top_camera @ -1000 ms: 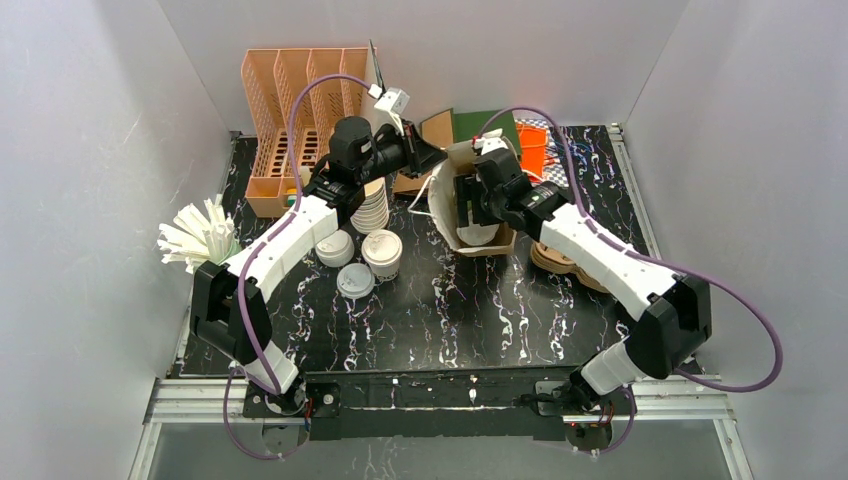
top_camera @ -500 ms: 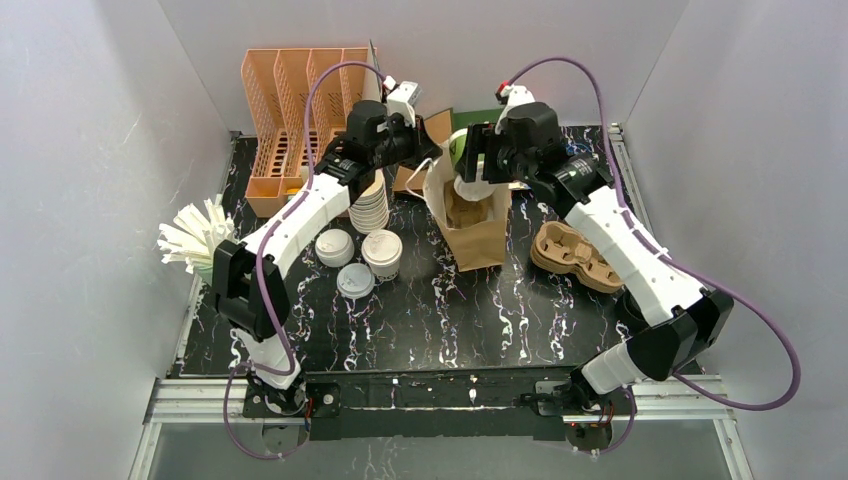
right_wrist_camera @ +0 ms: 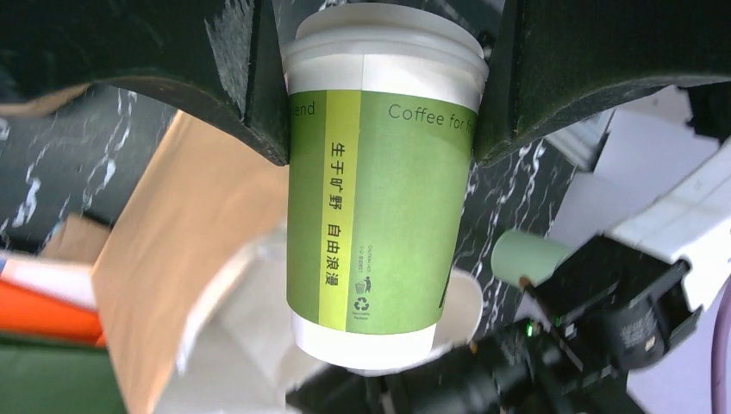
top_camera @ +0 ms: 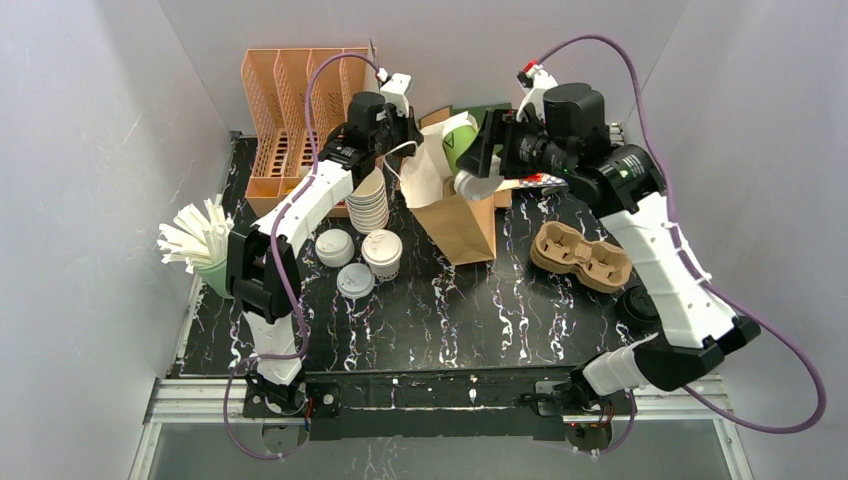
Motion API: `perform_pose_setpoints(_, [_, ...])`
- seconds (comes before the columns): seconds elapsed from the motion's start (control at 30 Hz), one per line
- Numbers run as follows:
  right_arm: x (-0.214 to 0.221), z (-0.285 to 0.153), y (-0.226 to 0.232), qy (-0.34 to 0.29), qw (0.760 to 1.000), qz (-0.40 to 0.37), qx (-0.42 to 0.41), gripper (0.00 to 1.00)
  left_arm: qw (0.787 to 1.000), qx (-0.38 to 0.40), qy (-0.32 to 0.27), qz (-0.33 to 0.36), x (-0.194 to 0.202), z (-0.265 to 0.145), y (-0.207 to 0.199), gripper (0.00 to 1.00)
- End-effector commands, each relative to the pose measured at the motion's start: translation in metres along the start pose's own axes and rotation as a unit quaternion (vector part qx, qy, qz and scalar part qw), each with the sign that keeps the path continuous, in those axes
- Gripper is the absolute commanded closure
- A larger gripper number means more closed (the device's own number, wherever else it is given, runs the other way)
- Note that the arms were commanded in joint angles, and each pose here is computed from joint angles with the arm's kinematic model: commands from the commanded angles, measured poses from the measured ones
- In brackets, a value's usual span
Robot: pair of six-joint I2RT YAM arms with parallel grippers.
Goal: Pack the takeout coffee
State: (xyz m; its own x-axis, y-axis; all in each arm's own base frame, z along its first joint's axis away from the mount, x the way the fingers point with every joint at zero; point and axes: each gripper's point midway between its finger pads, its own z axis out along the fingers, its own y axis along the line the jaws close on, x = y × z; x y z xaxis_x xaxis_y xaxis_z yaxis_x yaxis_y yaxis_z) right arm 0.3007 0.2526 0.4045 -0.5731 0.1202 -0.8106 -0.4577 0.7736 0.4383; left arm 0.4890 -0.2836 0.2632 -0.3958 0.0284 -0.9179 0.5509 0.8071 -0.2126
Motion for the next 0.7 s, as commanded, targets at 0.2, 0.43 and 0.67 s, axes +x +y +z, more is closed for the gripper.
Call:
perform_pose_setpoints(0.2, [0.097,-0.093,0.006,0.161,0.981,0.11,-0.006,0.7,0.996,0.044,-0.08,-0.023,-0.055,-0.018,-0.031,0.98])
perform_pose_setpoints(0.43, [0.199,-0.106,-0.008,0.344,0.916,0.205,0.022,0.75,0.994,0.063,-0.082,-0.031,-0.062,-0.032,-0.043,0.99])
perform_pose_setpoints(0.67, [0.244,-0.087,-0.037,0.406,0.87,0.258,0.11,0.73,0.995,0.037,-0.085,-0.021,-0.065,-0.042,-0.037,0.99])
